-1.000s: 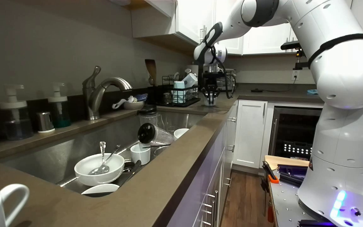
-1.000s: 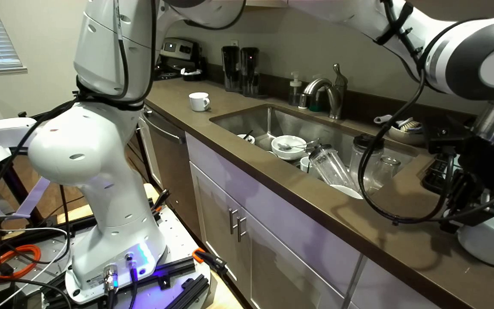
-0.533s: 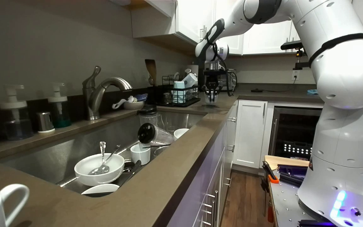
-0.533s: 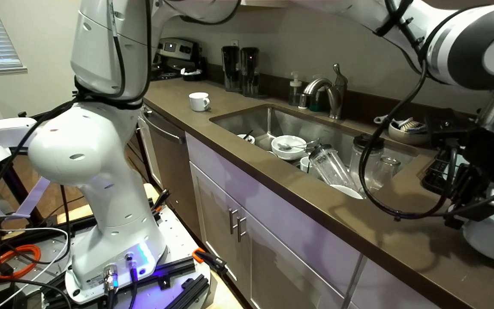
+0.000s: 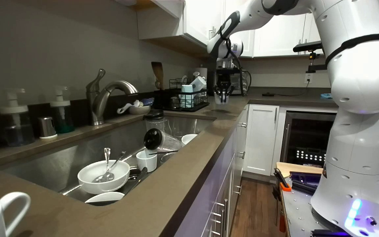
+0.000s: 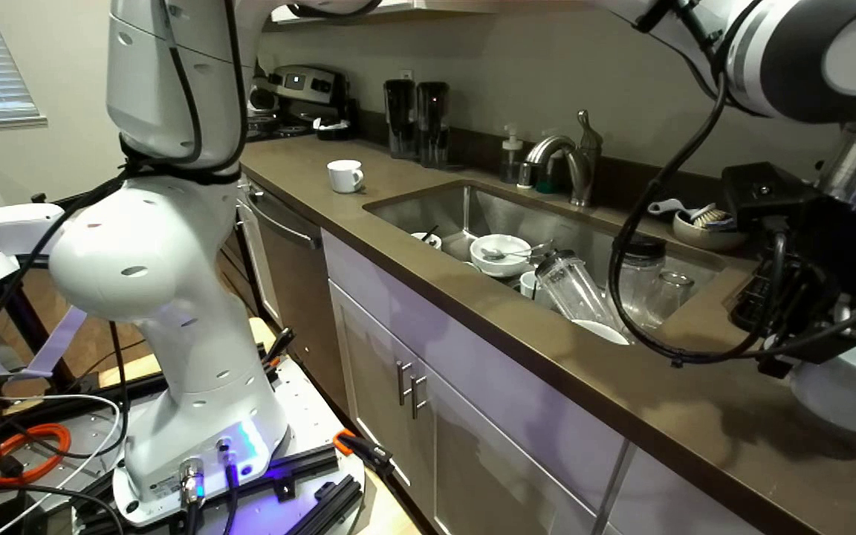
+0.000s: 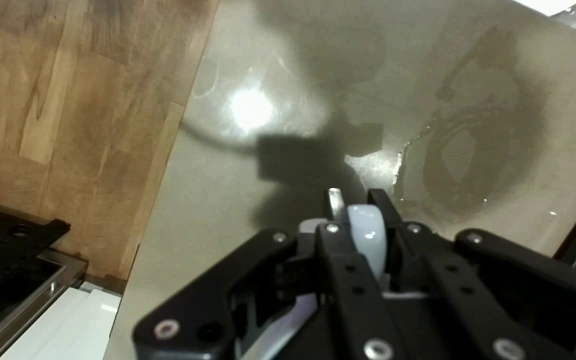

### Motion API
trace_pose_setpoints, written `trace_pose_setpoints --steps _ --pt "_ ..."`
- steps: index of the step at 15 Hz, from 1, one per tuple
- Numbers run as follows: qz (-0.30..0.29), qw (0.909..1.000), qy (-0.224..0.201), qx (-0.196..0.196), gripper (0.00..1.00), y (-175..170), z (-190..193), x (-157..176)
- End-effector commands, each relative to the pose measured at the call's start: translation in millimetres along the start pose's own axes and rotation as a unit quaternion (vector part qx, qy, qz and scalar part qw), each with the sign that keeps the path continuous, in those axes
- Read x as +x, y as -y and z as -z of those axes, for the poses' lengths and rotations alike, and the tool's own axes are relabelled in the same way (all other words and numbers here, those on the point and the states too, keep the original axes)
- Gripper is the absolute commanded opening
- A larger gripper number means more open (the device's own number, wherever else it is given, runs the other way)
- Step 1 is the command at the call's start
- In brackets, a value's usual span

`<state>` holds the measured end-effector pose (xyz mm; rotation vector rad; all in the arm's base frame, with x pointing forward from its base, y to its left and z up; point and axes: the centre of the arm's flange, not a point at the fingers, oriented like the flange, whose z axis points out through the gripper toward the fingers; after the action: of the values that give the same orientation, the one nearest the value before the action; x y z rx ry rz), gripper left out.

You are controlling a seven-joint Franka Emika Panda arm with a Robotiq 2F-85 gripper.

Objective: Pick up the white mug on the right side of the counter, pour the liquid out of the mug and into the sink, place the mug down on the right side of the counter

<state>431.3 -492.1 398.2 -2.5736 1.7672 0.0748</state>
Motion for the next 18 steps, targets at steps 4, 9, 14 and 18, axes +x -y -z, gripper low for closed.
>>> trace_pose_setpoints --steps 4,9,14,18 --pt "0.014 0.9999 0.004 0.005 0.16 -5 4 -9" --pt "0.016 0.9998 0.006 0.005 0.16 -5 3 -11" --pt "0.016 0.9998 0.006 0.005 0.04 -4 4 -11" --pt "0.047 0.9988 0.010 -0.007 0.04 6 -7 -38"
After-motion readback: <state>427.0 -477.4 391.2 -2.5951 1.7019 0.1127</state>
